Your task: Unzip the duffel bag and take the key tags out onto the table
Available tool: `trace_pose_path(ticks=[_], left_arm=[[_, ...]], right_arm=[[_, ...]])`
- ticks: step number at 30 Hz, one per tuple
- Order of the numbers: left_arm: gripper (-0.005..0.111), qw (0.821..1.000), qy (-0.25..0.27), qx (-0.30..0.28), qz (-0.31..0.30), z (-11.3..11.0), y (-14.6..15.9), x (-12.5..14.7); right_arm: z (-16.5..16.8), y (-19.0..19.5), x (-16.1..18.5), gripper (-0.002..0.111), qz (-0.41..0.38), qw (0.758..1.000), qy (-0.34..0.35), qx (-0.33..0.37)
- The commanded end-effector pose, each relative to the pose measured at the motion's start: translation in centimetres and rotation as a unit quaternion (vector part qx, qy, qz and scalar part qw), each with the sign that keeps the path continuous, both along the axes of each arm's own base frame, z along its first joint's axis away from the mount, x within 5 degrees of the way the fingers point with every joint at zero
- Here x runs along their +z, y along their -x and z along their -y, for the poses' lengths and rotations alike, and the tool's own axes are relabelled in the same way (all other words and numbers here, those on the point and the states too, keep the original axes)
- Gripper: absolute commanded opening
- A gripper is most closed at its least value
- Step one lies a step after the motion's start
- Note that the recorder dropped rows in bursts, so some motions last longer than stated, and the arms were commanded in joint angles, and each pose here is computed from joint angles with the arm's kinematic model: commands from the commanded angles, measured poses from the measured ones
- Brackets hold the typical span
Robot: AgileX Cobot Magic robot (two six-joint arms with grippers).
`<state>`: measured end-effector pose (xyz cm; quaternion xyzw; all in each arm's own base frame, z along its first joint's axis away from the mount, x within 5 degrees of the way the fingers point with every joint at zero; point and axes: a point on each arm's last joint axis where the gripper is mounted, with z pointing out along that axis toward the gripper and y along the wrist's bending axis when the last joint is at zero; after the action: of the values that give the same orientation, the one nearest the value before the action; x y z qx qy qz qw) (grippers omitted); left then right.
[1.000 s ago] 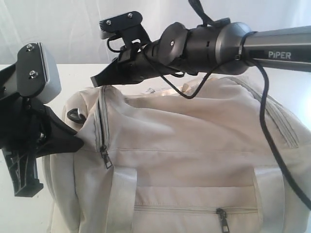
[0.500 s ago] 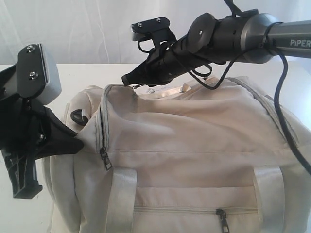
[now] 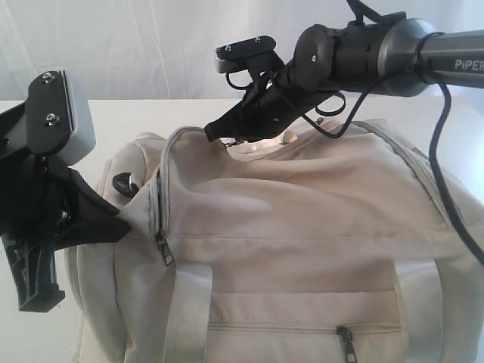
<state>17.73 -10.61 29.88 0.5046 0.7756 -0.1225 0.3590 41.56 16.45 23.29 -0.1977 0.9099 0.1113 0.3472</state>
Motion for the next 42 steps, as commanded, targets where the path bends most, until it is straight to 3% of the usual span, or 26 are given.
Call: trace_pose_path(ticks=[1,15,23,26,30,32,34,36,39,42], left_arm=[[0.0,0.999,0.008,-0.011,-0.029,0.2,0.8,-0.1],[0.0,1.0,0.008,-0.011,-0.028,0.2,0.8,-0.1],[0.0,1.0,0.016,-0.006,-0.025,0.2,0.7,0.0],[0.011,0.999,0.021,-0.005,-0.026,0.3,0.7,0.0],[0.043,0.999,0.034,0.014,-0.04,0.3,0.7,0.2],[0.061,0.995,0.059,0.05,-0.062,0.4,0.6,0.7],[0.071,0.993,0.067,0.076,-0.068,0.3,0.4,1.3],[0.072,0.992,0.06,0.099,-0.06,0.0,0.0,1.8],[0.071,0.98,0.099,0.171,-0.026,-0.4,-1.8,3.2],[0.069,0.953,0.131,0.258,-0.083,-1.1,-5.0,3.3]], right_arm=[[1.2,0.1,1.2,0.0,0.014,0.999,0.03,-0.002],[3.1,1.5,4.5,0.0,0.031,0.994,0.104,-0.024],[2.9,1.8,5.2,0.0,0.036,0.995,0.082,-0.032],[2.7,1.8,5.2,0.0,0.032,0.997,0.061,-0.037],[2.2,1.9,5.2,0.0,0.027,0.998,0.036,-0.032],[1.9,2.0,5.3,0.0,0.024,0.999,0.025,-0.024],[1.6,2.1,5.3,0.0,0.019,1.0,0.006,-0.015],[1.1,2.3,5.4,0.0,0.016,1.0,-0.017,0.004],[0.4,2.5,5.6,0.0,0.016,0.999,-0.043,0.029],[0.3,2.6,5.5,0.0,0.007,0.998,-0.043,0.039]])
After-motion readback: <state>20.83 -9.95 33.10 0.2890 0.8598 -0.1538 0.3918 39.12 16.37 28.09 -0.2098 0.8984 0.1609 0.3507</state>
